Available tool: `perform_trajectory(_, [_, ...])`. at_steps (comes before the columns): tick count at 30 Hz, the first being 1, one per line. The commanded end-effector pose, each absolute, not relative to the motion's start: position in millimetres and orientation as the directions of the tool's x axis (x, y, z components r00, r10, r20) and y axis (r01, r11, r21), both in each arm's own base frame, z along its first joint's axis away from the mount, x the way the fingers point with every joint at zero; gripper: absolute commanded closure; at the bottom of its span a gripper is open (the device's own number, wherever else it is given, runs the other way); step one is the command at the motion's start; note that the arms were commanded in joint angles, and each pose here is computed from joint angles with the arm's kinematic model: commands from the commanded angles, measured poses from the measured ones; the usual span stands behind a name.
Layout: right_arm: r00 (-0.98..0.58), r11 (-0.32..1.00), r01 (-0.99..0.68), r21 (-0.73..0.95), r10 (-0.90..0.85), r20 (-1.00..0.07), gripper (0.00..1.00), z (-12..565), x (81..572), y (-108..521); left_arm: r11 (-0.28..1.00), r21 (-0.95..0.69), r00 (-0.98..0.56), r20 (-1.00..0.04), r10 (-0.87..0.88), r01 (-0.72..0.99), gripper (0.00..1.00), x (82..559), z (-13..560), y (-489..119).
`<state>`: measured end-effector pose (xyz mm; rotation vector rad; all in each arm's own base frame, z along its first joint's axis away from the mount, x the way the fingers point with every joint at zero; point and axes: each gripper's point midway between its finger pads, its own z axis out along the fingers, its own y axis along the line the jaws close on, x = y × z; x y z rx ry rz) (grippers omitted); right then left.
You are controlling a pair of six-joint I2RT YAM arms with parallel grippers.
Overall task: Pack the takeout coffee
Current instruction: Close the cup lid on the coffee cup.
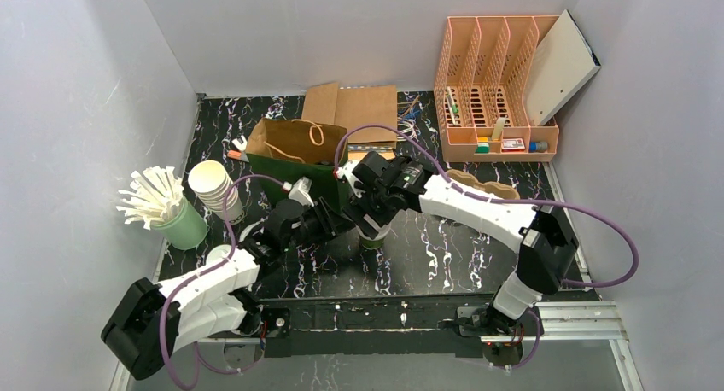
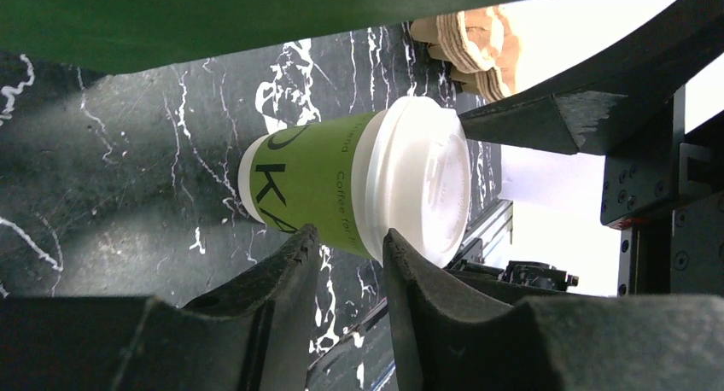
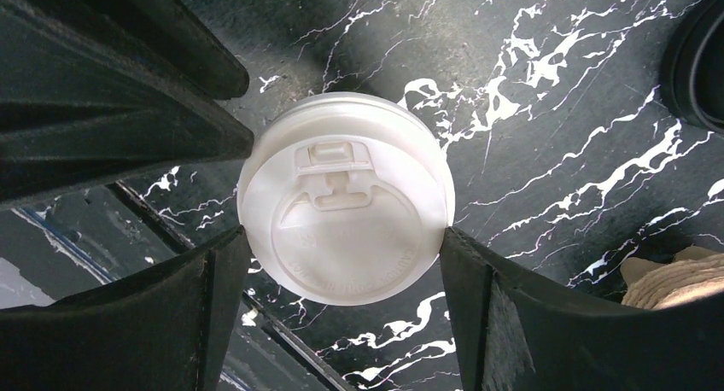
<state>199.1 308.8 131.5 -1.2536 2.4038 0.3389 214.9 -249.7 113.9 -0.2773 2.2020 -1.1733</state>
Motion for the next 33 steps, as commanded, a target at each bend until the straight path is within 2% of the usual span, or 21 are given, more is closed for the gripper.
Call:
perform_trajectory(1, [-0.559,0.553,-0.826,0.111,-0.778,-0.288,0.14,101.5,154.5,285.1,0.626,-0.773,-0.779,-0.453,-0.434,0.101,0.67,215.8,122.9,-242.1])
perform_trajectory(10, [-0.508,0.501,-0.860,0.102,-0.816,-0.275,0.14,103.0,139.9,283.3,0.578,-0.809,-0.757,-0.441,-0.482,0.104,0.67,226.3,133.3,-248.2])
perform_trajectory(17, [-0.482,0.477,-0.874,0.091,-0.831,-0.280,0.13,101.4,133.5,283.4,0.573,-0.813,-0.782,-0.423,-0.457,0.104,0.75,226.2,126.3,-255.9])
perform_trajectory(25, [-0.482,0.481,-0.873,0.079,-0.829,-0.285,0.13,101.2,135.1,284.1,0.601,-0.795,-0.802,-0.409,-0.435,0.079,0.81,217.6,106.5,-250.4])
perform_trajectory(33, [-0.489,0.488,-0.869,0.081,-0.823,-0.289,0.13,97.9,136.2,286.9,0.665,-0.747,-0.819,-0.392,-0.418,0.018,0.83,196.9,61.2,-227.7])
